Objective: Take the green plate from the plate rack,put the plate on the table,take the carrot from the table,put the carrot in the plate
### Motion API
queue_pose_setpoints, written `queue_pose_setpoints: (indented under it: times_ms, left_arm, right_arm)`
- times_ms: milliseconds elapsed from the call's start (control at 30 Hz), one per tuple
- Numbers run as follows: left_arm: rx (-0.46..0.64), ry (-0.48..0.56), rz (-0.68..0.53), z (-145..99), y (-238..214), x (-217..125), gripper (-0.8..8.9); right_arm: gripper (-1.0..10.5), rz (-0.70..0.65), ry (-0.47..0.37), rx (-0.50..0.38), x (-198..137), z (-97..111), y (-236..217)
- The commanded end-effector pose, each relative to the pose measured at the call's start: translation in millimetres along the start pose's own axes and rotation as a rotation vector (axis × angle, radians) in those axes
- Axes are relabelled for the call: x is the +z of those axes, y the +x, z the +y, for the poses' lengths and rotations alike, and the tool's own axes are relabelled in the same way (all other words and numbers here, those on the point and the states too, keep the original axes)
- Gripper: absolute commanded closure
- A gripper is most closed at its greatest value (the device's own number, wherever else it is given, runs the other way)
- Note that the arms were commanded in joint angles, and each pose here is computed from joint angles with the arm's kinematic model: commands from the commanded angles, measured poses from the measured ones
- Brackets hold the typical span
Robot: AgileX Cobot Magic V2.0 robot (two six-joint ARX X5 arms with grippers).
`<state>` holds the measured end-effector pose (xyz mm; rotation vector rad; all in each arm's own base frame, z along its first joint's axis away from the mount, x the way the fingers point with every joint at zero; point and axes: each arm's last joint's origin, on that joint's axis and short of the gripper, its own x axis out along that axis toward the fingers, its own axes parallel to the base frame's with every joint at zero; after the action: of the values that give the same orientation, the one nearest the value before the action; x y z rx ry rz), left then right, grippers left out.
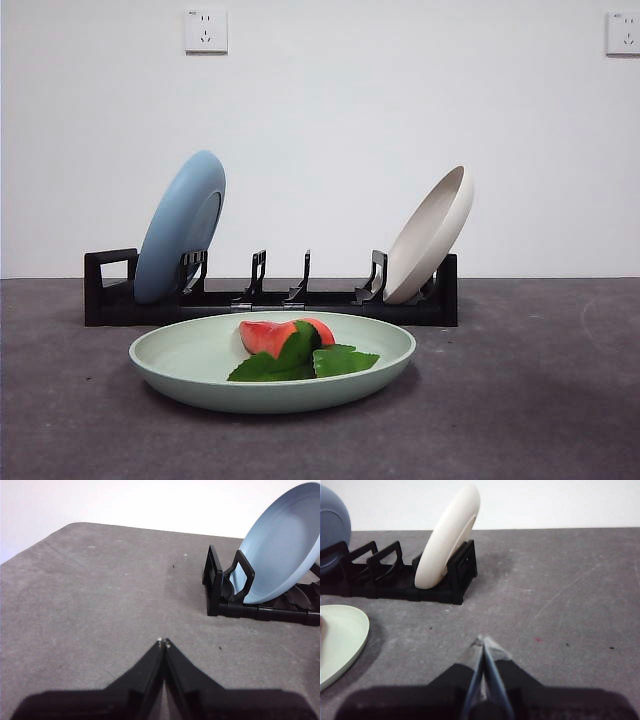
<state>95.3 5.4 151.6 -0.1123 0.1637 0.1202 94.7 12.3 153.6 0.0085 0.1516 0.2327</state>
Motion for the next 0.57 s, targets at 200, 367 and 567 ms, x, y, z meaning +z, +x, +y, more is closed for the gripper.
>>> queue_pose_setpoints:
  times_ms: [200, 367, 567]
  left_arm:
    - [0.000, -0.003, 0.006, 0.5, 1.2, -3.7, 8.15]
    - [0.000, -0.004, 0.006, 0.4, 1.2, -3.7, 8.15]
    - [0.000, -0.004, 0.006, 0.4, 1.2, -3.7, 8.15]
  right_arm:
    - [9.5, 0.015, 0.046, 0.000, -4.6, -0.2, 1.1]
    - [9.5, 0.016, 0.046, 0.001, -4.7, -0.1, 1.2]
    - [9.5, 0.015, 0.046, 0.001, -4.6, -0.1, 1.1]
